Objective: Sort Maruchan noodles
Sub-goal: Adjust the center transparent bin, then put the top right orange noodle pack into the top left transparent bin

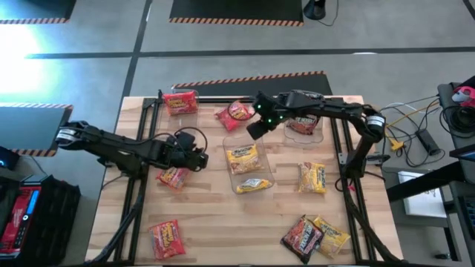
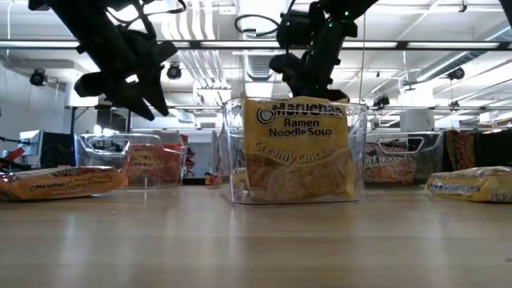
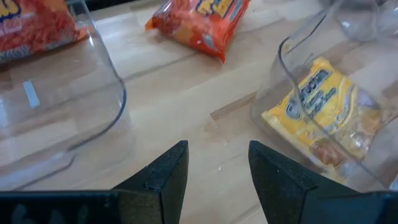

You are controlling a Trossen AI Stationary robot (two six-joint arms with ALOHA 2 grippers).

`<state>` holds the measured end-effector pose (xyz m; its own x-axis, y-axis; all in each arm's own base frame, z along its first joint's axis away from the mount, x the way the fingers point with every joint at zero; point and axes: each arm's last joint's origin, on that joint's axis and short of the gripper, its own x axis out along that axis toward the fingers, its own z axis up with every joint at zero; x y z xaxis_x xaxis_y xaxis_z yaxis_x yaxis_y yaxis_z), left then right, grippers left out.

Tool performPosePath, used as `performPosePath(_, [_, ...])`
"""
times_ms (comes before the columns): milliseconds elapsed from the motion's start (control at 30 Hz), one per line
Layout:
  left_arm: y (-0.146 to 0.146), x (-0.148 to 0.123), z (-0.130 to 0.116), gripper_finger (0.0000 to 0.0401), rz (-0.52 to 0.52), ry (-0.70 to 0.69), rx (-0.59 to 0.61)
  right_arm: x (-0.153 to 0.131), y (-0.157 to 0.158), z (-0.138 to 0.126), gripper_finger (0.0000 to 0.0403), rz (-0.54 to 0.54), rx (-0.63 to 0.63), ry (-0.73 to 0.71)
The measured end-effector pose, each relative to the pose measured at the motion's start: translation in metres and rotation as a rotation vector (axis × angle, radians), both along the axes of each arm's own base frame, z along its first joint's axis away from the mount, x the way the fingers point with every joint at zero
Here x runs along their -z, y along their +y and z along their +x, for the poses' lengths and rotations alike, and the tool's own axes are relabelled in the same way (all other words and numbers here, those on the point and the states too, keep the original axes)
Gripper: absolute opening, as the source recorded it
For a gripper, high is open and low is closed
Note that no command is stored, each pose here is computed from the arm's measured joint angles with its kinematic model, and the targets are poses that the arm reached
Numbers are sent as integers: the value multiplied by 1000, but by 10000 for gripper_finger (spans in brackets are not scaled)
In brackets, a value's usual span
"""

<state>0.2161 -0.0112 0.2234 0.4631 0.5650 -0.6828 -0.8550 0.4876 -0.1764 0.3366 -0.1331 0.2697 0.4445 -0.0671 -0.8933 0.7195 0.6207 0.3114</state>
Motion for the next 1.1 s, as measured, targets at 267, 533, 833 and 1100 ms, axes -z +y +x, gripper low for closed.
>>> performPosePath(267, [25, -18, 21, 152, 113, -150, 58, -12, -32, 3, 43, -143, -14, -174])
performPosePath(533, [66, -34, 29, 152, 96, -338, 14, -12, -69, -3, 43, -227, 22, -251])
performPosePath(833, [106, -42, 23, 152, 44, -444, -66, 3, -91, -14, 43, -214, 42, -329])
performPosePath(1100, [124, -62, 24, 152, 53, -438, -83, 29, -109, -23, 43, -99, 13, -432])
